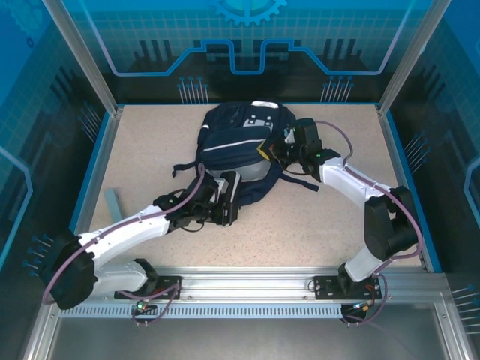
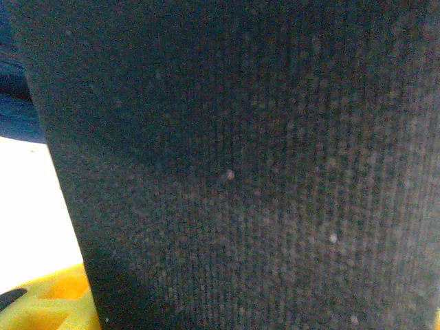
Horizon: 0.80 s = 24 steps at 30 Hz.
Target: Pack books, pencil case, and school supplies into a backpack
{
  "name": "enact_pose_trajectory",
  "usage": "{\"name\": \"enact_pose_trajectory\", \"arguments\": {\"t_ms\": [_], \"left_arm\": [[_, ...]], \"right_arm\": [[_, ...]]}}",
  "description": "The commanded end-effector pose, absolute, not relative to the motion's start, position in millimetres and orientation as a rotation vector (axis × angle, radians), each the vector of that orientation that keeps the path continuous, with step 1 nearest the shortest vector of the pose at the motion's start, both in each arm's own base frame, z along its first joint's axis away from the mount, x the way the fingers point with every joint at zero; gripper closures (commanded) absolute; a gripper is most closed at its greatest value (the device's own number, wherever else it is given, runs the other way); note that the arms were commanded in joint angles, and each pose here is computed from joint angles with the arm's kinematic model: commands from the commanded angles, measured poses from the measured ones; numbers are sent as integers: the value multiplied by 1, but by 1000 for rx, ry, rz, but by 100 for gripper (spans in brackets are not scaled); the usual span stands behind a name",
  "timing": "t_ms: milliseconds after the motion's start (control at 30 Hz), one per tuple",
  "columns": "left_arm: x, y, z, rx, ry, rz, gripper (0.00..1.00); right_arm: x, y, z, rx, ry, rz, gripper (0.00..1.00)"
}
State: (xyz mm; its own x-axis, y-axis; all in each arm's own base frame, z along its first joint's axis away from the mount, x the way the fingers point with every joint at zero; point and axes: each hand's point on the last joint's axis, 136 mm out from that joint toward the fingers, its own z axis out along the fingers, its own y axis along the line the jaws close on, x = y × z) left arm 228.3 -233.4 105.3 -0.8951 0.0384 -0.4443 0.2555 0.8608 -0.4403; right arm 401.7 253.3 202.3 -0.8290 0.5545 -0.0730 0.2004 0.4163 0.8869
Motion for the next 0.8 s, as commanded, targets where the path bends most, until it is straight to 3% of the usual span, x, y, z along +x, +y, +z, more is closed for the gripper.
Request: {"name": "enact_pose_trajectory", "arguments": {"t_ms": [0, 500, 767], "left_arm": [[234, -244, 105, 310, 2587, -653, 46], [285, -251, 106, 242, 2666, -318, 50], [320, -276, 131, 237, 2494, -393, 49]], "right_arm": [[406, 279, 280, 409, 2123, 1564, 100], [373, 275, 284, 368, 2152, 1550, 100], [368, 268, 266, 428, 2190, 1508, 100]]}}
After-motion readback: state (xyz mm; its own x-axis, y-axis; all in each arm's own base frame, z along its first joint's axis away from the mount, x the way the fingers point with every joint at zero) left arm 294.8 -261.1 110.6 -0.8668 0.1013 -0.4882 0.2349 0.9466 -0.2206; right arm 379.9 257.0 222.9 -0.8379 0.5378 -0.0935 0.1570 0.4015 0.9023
